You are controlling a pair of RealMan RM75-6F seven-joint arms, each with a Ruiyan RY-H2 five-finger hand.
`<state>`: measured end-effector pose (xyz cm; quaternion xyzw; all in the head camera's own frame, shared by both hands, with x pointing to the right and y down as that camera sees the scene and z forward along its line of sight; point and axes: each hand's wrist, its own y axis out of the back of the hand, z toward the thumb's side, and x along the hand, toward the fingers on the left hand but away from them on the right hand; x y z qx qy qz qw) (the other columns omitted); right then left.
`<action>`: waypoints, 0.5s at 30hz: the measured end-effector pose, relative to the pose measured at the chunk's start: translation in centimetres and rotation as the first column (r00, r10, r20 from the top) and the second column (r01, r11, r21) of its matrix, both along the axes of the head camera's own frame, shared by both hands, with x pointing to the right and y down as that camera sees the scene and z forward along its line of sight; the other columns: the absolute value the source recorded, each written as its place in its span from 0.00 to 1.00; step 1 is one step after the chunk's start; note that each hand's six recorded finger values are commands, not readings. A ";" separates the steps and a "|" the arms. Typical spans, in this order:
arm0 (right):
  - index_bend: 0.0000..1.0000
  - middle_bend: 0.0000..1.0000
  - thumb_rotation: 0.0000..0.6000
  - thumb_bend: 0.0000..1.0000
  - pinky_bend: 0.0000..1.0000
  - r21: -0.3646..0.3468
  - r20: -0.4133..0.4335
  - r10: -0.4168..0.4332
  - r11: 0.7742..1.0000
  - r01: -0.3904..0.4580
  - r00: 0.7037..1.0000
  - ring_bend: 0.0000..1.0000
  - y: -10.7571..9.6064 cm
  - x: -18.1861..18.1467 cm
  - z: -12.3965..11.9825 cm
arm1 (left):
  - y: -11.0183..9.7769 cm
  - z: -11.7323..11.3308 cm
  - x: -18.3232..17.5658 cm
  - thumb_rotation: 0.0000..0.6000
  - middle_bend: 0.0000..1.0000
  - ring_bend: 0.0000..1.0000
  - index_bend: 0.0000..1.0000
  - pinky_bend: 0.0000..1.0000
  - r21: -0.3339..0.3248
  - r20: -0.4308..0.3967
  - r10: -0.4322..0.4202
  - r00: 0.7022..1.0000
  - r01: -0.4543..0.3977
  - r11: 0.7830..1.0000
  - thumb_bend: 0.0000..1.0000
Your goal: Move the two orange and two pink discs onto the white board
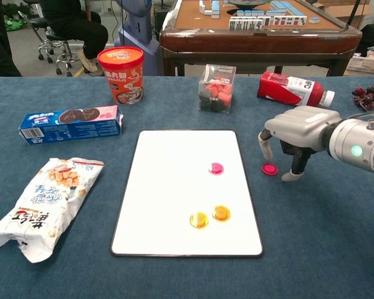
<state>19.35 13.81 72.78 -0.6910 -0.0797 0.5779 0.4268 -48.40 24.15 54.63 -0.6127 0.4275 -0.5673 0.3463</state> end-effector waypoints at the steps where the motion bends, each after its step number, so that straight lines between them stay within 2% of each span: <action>1: 0.43 1.00 1.00 0.14 1.00 -0.001 0.000 0.000 1.000 0.000 1.000 1.00 0.0 0.0 0.0 | 0.0 0.0 0.0 1.00 0.28 0.31 0.28 0.53 0.000 0.000 0.000 1.000 0.000 1.000 0.07; 15: 0.43 1.00 1.00 0.20 1.00 -0.006 0.003 0.006 1.000 -0.006 1.000 1.00 -0.1 -0.5 0.7 | 0.0 -0.1 -0.1 1.00 0.28 0.31 0.28 0.53 0.002 -0.004 -0.003 1.000 0.003 1.000 0.07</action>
